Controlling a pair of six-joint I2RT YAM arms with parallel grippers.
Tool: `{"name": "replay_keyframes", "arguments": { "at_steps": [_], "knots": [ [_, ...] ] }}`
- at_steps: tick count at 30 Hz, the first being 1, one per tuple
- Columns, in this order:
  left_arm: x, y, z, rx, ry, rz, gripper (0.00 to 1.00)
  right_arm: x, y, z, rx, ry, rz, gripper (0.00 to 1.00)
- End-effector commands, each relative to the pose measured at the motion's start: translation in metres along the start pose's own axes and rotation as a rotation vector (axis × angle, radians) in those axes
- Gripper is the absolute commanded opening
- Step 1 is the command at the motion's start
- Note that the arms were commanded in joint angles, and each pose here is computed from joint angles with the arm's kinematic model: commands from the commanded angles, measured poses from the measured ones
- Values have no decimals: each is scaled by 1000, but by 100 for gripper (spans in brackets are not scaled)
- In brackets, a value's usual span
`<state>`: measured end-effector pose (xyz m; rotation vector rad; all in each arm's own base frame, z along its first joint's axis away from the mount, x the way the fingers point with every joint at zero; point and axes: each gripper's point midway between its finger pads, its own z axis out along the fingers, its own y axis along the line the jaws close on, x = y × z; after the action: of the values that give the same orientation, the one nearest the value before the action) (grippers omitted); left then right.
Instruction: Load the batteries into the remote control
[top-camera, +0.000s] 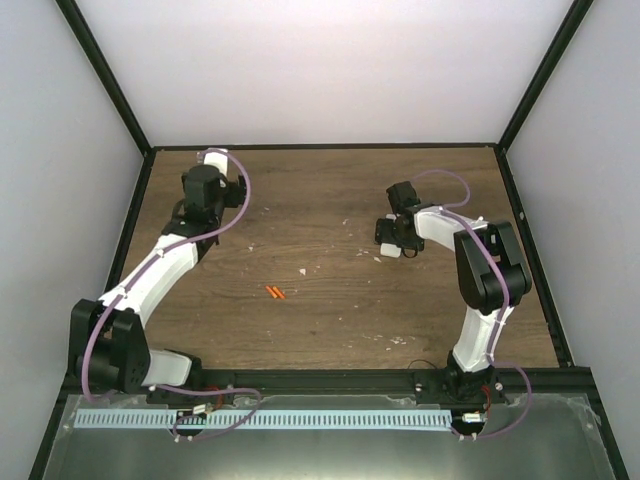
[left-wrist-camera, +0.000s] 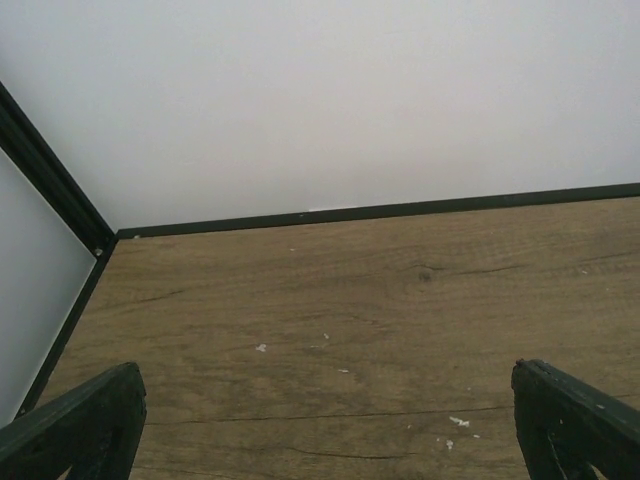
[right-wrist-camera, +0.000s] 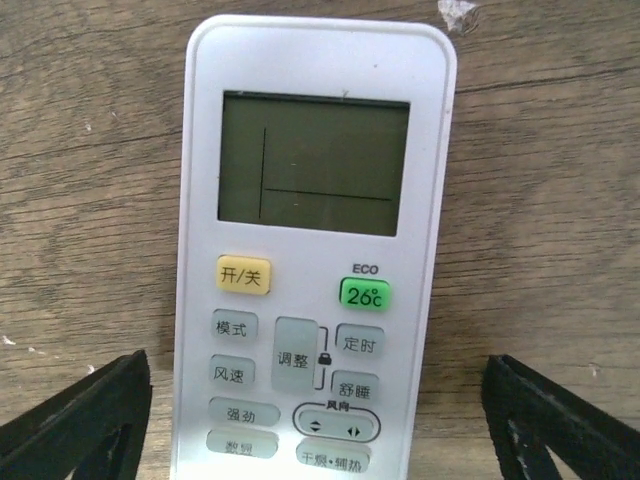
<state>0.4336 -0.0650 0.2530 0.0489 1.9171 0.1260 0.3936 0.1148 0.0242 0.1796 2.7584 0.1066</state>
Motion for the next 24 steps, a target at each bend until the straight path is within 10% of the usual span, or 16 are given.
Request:
{"name": "replay_keyframes", "arguments": {
  "at_steps": [1,24],
  "knots": [
    [-11,-6,1,27,-6,1,100,41,-1,14,-13,135,7,82],
    [-4,-52,-20,326,68,-36,98,3,48,-21,-181,-18,-165,36]
  ]
}}
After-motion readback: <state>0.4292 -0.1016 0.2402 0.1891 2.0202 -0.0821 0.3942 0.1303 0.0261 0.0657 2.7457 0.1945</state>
